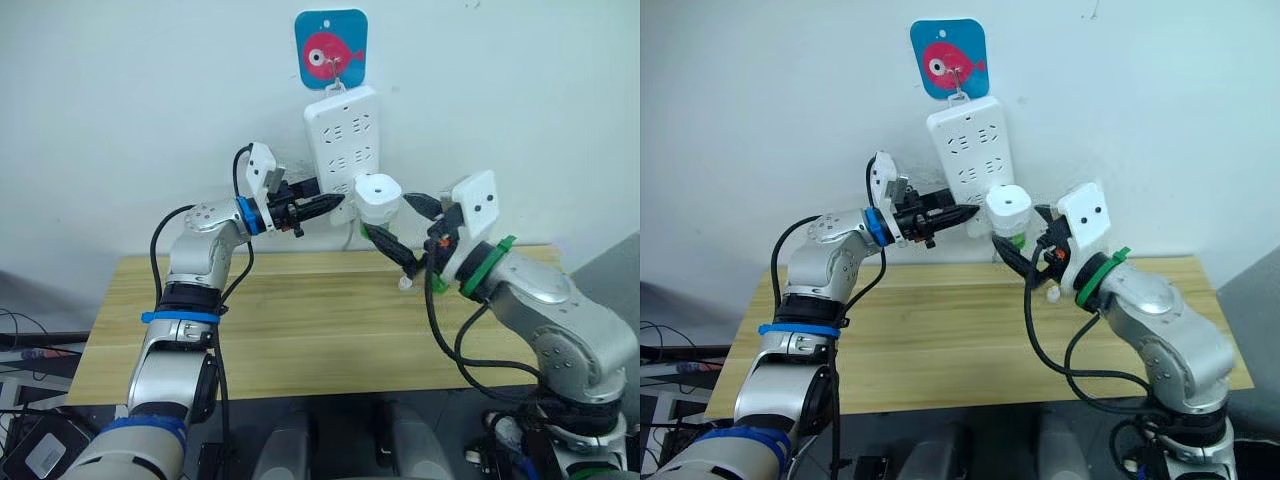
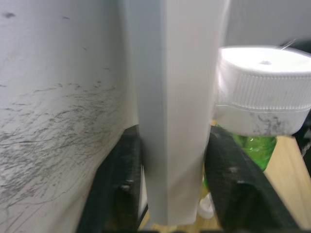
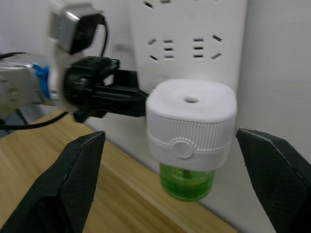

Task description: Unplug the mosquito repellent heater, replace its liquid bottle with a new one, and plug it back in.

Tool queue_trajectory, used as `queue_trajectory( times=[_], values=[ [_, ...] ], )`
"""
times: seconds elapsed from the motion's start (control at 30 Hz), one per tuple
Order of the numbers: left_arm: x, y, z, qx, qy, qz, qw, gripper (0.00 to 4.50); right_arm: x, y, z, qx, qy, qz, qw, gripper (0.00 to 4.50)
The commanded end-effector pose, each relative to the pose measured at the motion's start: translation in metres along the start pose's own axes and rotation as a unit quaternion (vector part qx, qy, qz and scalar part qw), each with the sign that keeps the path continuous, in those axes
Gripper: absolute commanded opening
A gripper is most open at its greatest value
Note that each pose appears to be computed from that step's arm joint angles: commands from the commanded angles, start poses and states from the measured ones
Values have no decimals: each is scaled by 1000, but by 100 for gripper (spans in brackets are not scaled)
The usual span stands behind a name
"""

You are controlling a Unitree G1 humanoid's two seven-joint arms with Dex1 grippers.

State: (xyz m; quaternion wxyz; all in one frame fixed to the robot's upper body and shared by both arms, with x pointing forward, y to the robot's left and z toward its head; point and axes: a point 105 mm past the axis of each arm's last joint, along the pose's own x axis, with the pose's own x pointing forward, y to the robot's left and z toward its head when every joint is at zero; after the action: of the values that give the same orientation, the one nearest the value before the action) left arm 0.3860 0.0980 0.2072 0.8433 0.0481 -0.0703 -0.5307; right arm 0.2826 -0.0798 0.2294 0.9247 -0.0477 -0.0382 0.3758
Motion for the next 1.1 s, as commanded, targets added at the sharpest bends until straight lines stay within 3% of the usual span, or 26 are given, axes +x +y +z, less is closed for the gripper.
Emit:
queue_trajectory(
  times=[0.03, 0.13, 0.2, 0.4, 0.53, 0.57, 0.7, 1.1],
  values=[
    [-13, 6, 10, 34, 3, 7, 999, 314, -6, -1, 6, -3, -13, 7, 1000, 450],
    [-29, 10, 12, 44, 14, 21, 999, 399, -3, -3, 0, 3, -12, 11, 1000, 450],
    [-38, 10, 12, 52, 25, 27, 998, 450, -1, -1, -3, 11, -12, 18, 1000, 390],
    [-67, 0, 19, 70, 60, 28, 995, 450, 10, 13, -13, 25, -9, 69, 997, 173],
    [-71, -30, 25, 62, 73, -21, 995, 450, 24, 23, -19, 35, -8, 90, 995, 21],
    [-70, -37, 26, 58, 76, -32, 995, 450, 27, 24, -20, 36, -7, 92, 995, 3],
    [-70, -50, 28, 56, 81, -41, 994, 450, 40, 25, -25, 35, -7, 92, 995, 3],
    [-66, -56, 30, 48, 82, -46, 994, 450, 55, 25, -24, 37, -26, 79, 996, 3]
  ],
)
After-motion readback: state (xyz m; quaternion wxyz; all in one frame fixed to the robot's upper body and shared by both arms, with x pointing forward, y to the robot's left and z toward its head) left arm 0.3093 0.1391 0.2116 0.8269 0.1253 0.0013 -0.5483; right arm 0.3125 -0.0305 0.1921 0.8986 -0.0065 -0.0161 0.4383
